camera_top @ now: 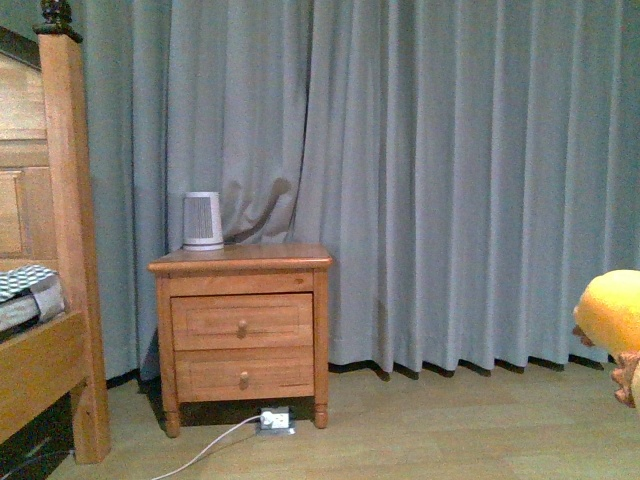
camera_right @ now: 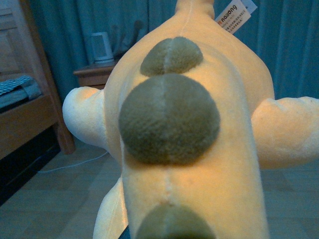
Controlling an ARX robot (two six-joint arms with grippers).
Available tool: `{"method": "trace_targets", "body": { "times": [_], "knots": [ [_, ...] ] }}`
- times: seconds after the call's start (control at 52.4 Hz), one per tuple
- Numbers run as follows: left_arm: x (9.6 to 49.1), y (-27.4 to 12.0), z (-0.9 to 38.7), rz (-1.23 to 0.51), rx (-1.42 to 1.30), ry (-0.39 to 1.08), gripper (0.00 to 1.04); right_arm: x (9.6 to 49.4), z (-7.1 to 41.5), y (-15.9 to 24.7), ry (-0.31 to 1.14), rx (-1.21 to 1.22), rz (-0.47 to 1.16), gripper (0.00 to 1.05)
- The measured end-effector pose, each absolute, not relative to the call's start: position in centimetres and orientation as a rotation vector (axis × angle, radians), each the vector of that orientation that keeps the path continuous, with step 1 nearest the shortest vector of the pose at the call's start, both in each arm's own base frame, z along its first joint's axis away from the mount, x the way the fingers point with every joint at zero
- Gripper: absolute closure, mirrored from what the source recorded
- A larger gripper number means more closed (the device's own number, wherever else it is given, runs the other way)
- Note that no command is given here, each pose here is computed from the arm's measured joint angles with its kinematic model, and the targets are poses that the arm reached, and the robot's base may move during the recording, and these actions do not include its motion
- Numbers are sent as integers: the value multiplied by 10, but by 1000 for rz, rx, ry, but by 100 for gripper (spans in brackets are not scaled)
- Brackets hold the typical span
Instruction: Put away toys
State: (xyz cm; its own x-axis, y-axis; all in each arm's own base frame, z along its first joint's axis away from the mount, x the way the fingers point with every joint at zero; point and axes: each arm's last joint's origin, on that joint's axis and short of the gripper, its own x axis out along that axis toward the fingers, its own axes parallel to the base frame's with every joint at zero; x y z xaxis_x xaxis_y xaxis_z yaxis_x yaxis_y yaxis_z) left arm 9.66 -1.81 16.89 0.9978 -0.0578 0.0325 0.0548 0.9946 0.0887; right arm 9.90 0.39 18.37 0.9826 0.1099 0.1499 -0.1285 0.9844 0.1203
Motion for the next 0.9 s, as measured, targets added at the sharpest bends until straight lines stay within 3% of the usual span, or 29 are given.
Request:
{"method": "trace_targets", "body": {
  "times": [0.897],
  "knots": [
    [97, -18, 169, -54, 88, -36, 6, 99, 184, 4, -143, 130, 122, 97]
  ]
}}
